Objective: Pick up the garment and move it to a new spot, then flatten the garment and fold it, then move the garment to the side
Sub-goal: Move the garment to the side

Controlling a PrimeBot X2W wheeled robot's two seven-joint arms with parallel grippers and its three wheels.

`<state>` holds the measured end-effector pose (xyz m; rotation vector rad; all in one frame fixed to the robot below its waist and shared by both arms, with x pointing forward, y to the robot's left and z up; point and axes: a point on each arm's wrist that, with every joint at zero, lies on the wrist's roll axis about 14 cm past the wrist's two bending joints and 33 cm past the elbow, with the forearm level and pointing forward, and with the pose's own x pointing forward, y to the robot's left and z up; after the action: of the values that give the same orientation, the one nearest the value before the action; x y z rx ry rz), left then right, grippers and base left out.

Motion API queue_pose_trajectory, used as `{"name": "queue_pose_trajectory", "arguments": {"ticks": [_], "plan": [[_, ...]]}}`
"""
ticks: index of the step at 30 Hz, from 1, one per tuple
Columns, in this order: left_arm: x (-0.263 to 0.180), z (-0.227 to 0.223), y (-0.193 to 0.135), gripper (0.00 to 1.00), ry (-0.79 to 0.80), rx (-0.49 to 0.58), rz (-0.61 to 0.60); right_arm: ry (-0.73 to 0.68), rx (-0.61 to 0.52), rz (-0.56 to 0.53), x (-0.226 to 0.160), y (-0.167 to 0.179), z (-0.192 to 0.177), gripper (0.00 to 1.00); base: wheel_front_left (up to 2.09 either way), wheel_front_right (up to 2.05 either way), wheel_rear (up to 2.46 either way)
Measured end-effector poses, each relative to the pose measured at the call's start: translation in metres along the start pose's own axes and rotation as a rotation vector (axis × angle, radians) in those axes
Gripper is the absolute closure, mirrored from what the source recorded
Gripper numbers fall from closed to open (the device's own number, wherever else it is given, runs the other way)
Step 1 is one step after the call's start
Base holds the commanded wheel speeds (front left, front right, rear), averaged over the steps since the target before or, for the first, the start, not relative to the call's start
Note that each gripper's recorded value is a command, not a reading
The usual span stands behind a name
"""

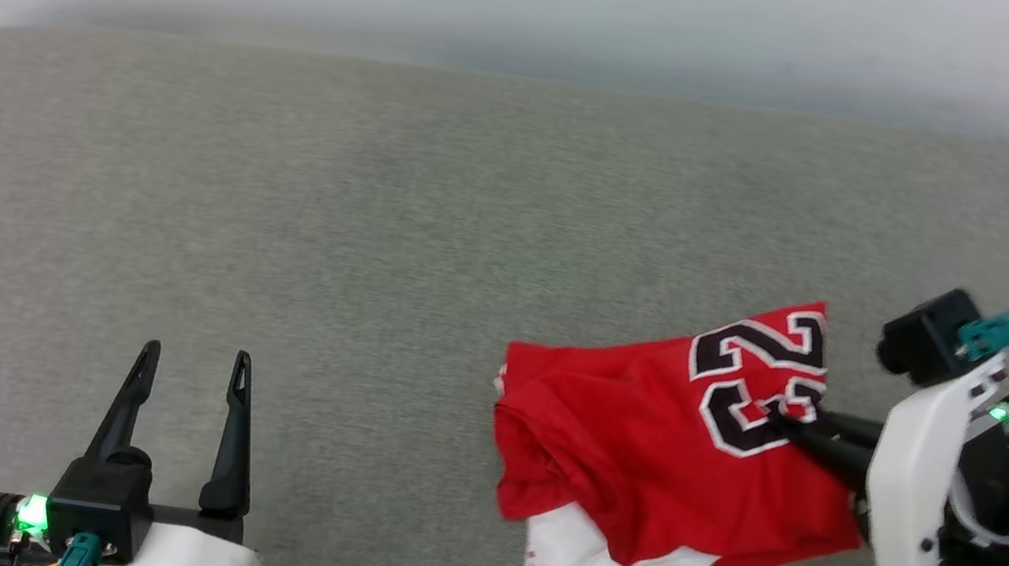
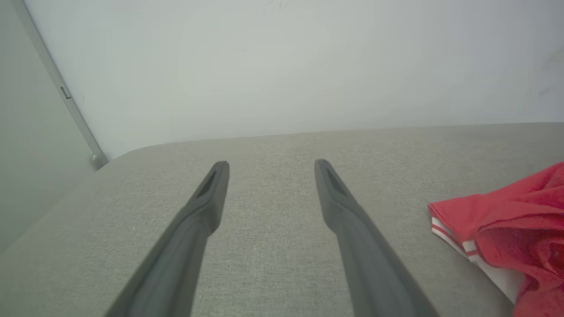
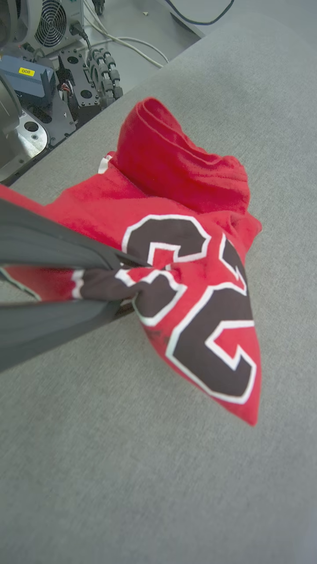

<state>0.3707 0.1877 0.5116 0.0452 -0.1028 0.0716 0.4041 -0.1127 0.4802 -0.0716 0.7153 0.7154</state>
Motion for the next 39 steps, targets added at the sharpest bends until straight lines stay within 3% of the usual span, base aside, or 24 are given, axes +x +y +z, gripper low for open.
{"name": "queue_pose_trajectory", "arguments": {"ticks": [8,16,24,31,37,38,39], "plan": [[0.032,-0.007,-0.037,0.00,-0.006,-0.024,-0.106,-0.010,-0.059,-0.229,-0.053,-0.070,0.005,1.00,0.00,0.00,0.00],[0.068,-0.035,-0.068,0.00,0.019,-0.014,-0.213,0.120,-0.117,-0.532,-0.095,-0.173,-0.016,1.00,0.00,0.00,0.00],[0.093,-0.067,-0.086,0.00,0.048,-0.012,-0.275,0.214,-0.053,-0.768,-0.132,-0.258,-0.035,1.00,0.00,0.00,0.00],[0.106,-0.095,-0.089,0.00,0.080,-0.008,-0.292,0.256,-0.007,-0.895,-0.140,-0.304,-0.051,1.00,0.00,0.00,0.00],[0.107,-0.101,-0.090,0.00,0.090,-0.006,-0.292,0.269,0.025,-0.919,-0.134,-0.311,-0.067,1.00,0.00,0.00,0.00],[0.107,-0.100,-0.090,0.00,0.088,-0.006,-0.290,0.260,0.042,-0.922,-0.134,-0.310,-0.068,0.88,0.00,0.00,0.00],[0.107,-0.098,-0.090,0.00,0.085,-0.007,-0.290,0.243,0.049,-0.919,-0.132,-0.309,-0.066,0.00,0.00,0.00,0.00]]}}
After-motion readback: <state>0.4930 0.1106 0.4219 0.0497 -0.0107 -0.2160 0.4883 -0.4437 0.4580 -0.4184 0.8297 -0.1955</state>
